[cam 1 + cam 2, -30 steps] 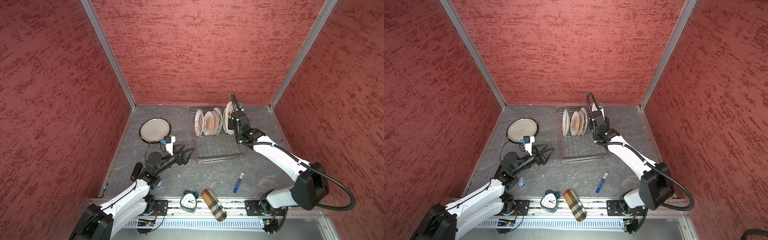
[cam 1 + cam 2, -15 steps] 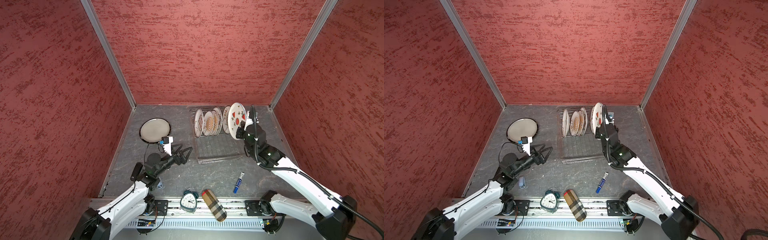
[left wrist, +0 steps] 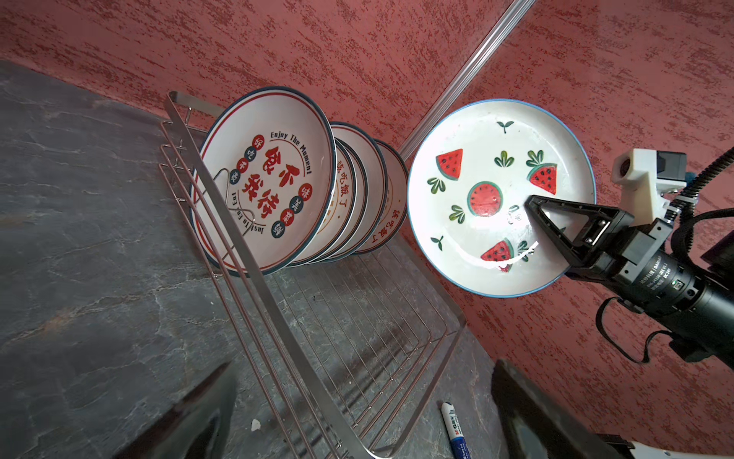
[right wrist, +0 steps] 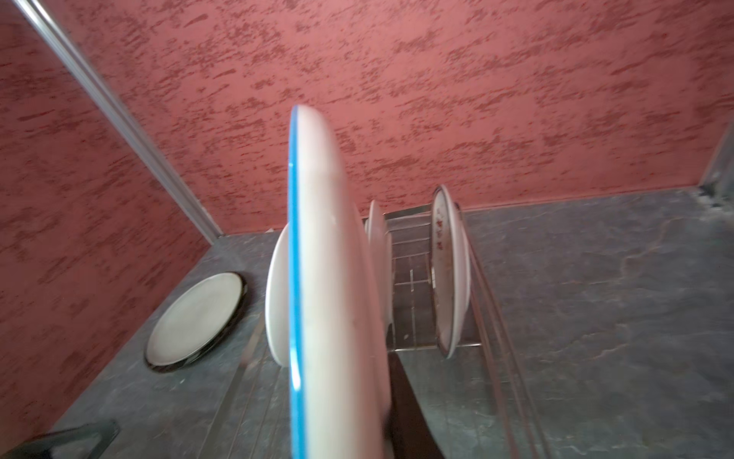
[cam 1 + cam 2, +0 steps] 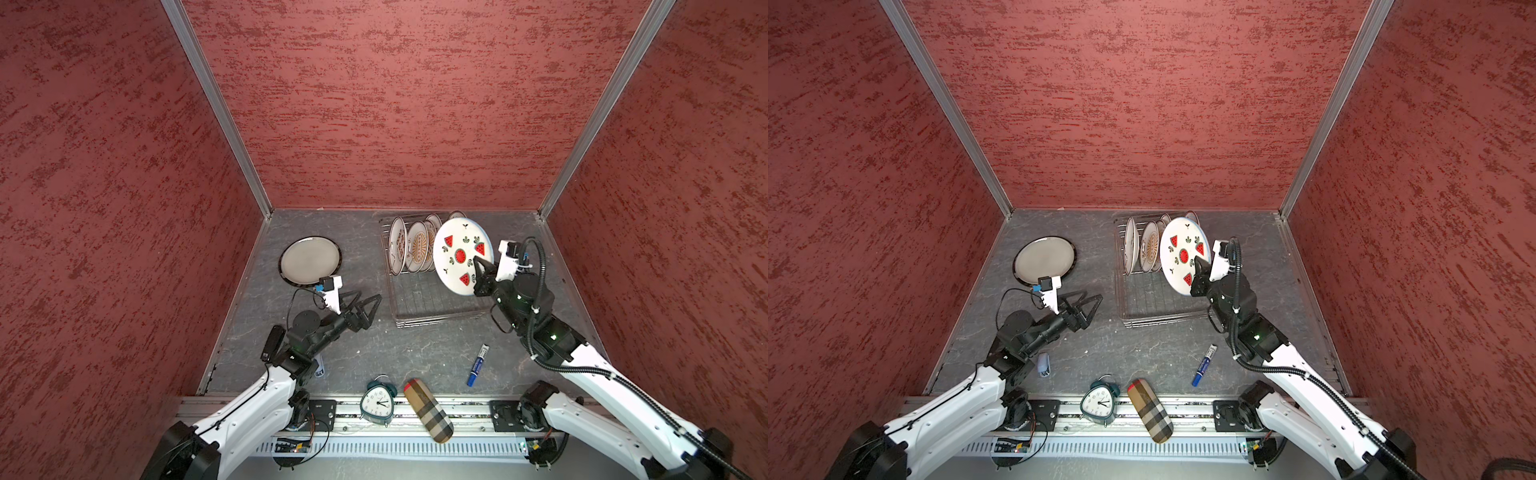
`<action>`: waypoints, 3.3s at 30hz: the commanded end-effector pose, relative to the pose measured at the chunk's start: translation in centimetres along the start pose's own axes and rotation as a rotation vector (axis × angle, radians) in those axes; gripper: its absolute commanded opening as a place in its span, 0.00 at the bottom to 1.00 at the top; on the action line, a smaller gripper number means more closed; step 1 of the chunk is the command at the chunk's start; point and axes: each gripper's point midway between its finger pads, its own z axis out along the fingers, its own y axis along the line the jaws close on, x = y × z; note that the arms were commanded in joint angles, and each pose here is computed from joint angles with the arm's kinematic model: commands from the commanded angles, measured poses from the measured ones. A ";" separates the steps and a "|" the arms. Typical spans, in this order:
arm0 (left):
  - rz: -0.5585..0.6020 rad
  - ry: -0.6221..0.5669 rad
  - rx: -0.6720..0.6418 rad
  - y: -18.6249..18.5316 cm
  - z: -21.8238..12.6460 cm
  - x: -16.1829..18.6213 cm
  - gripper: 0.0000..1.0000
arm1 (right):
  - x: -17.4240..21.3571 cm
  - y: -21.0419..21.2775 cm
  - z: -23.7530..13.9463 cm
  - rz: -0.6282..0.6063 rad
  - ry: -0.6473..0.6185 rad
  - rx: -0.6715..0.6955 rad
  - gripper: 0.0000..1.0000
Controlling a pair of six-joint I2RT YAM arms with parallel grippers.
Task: Unload the plates from the dish rack
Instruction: 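Lift the watermelon-patterned plate out of the rack with the right gripper, then grasp the plate rim with the left gripper while the right gripper holds it, then carry the plate toward the stacked plates with the left gripper while the right gripper releases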
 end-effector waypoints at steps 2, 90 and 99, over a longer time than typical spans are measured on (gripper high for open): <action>0.002 -0.040 0.075 -1.4 -0.5 -0.6 0.99 | -4.9 6.2 -2.1 0.138 -0.169 -0.351 0.00; -0.223 0.050 0.280 -6.7 1.8 -1.7 0.00 | 5.8 13.0 2.8 0.376 0.129 -0.842 0.36; -0.230 0.013 0.236 -5.9 1.4 -2.4 0.00 | 5.8 10.7 3.6 0.441 0.098 -0.697 0.99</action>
